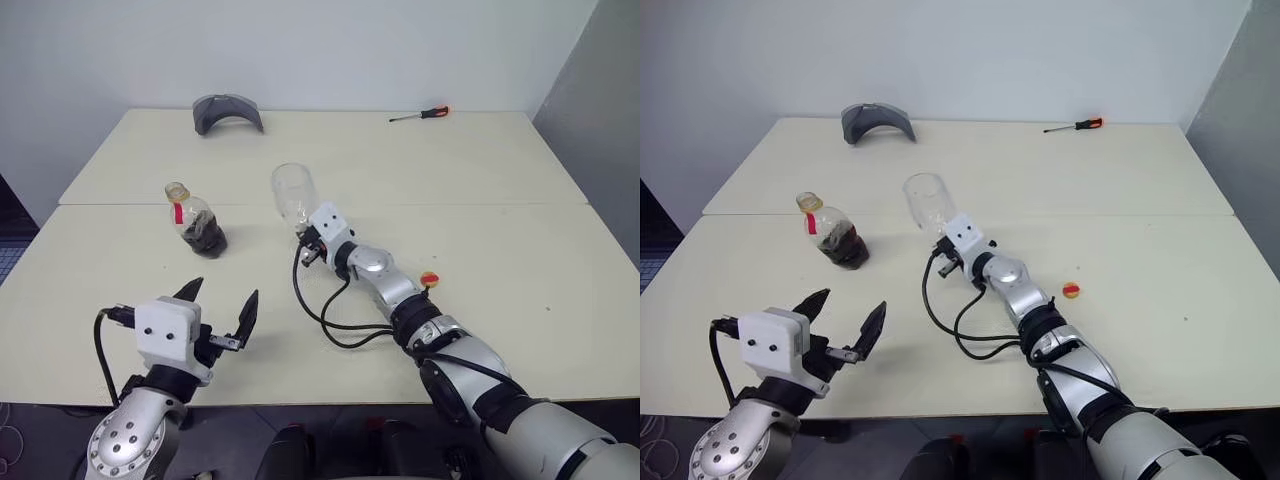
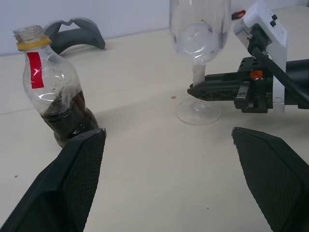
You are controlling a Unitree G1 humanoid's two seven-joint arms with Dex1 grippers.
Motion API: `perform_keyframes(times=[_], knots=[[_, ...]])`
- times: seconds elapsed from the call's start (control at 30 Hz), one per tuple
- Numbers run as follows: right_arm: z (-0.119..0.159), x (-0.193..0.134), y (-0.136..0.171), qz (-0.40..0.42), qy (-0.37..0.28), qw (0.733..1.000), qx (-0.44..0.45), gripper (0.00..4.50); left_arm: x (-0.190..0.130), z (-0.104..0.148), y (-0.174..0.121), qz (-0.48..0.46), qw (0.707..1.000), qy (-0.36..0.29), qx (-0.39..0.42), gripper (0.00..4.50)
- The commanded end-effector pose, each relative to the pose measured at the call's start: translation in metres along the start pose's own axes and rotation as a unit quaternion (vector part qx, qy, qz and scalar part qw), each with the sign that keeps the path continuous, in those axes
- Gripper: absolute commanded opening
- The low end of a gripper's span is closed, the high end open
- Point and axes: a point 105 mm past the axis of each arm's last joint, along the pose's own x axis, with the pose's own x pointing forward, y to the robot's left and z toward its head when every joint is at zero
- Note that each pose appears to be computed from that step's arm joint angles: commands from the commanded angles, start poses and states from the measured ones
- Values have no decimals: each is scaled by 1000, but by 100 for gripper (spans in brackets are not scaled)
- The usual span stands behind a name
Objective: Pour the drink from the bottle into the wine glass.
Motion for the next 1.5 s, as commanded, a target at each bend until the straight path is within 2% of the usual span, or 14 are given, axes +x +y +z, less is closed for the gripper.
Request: perform_keyframes(times=[0.03,0.27,0.33,0.43,0.53,0.63,0.83,0.93,1.3,1.5], knots=[[-6,-2,-5,-10,9,1000,22,142,1,10,1,4,1000,-18,9,450],[-5,-18,-10,8,-14,999,28,395,2,12,1,4,1000,-19,10,450],[-2,-27,-11,12,-23,999,34,449,2,11,2,6,1000,-18,11,450],[8,-45,-10,25,-44,997,53,449,2,10,6,12,1000,-18,14,450],[22,-91,-11,52,-64,995,64,449,4,2,17,47,999,-6,13,450],[31,-121,-6,74,-67,993,63,449,7,-7,26,75,997,-1,10,450],[44,-175,21,184,-86,978,47,449,26,-21,51,155,988,-9,-11,450],[43,-199,33,233,-101,966,48,449,43,-19,61,151,988,-24,-3,450],[63,-187,36,232,-143,960,65,449,58,-16,90,153,987,-49,29,450],[63,-180,35,227,-143,961,62,449,61,-15,99,148,987,-52,25,450]])
